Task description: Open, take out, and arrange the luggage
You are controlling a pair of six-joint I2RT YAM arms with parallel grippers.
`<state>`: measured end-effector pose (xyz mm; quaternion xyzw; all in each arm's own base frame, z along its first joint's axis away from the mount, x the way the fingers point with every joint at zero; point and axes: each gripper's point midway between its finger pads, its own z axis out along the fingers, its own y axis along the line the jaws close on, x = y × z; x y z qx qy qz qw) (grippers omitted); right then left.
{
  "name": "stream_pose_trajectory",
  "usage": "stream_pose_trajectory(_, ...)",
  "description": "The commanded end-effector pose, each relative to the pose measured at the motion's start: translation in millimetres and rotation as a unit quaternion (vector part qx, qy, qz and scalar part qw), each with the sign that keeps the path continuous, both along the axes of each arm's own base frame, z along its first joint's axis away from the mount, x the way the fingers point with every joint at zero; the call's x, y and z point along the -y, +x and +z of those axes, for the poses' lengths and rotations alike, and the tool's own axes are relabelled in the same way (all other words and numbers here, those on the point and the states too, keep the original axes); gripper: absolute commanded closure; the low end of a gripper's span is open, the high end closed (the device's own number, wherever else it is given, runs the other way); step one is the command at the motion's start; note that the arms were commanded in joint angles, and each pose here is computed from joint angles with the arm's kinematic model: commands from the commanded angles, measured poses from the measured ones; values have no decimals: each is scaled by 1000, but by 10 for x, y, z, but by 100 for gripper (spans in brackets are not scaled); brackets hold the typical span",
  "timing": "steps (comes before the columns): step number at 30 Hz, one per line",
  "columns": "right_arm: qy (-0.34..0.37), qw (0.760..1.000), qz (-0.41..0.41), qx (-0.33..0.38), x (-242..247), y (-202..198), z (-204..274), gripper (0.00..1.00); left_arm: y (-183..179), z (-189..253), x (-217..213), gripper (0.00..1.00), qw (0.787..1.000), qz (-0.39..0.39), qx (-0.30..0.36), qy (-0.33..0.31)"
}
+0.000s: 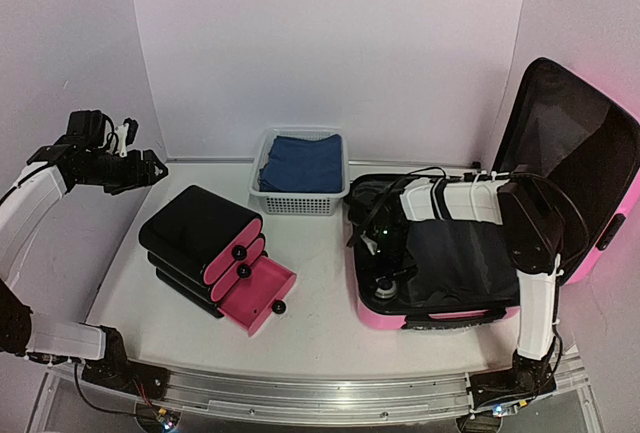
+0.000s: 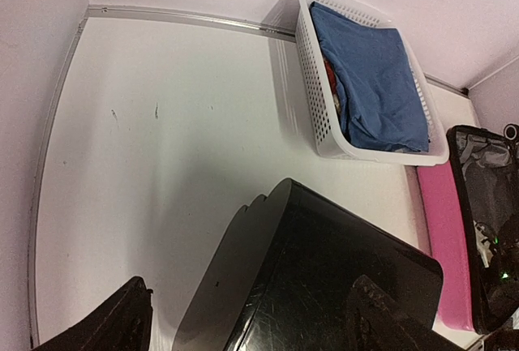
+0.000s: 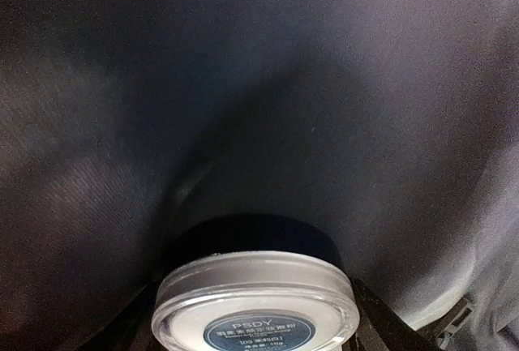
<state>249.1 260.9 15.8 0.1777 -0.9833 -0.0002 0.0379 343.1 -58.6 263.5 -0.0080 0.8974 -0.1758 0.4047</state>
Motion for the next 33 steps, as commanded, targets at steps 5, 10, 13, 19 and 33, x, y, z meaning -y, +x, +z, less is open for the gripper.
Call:
stream_pose_trajectory(5, 17, 995, 5, 99, -32, 255, 486, 55, 28, 229, 24, 17, 1000, -4, 31, -5)
stream_pose_trajectory(10, 47, 982, 12, 180, 44, 389, 877, 59, 30, 185, 30, 17, 1000, -5, 24, -9)
stream_pose_trajectory(13, 98, 971, 29, 214, -54, 435, 1104, 59, 14, 178, 48, 17, 1000, -8, 23, -12)
stream_pose_trajectory(19, 299, 917, 136, 225, -874, 295, 1631, 57, -20, 100, 67, 17, 1000, -13, 15, -15)
stream_pose_trajectory(33, 380, 864, 263, 199, -2319, -131, 1294, 56, -62, -214, 318, 19, 994, -70, -42, -70)
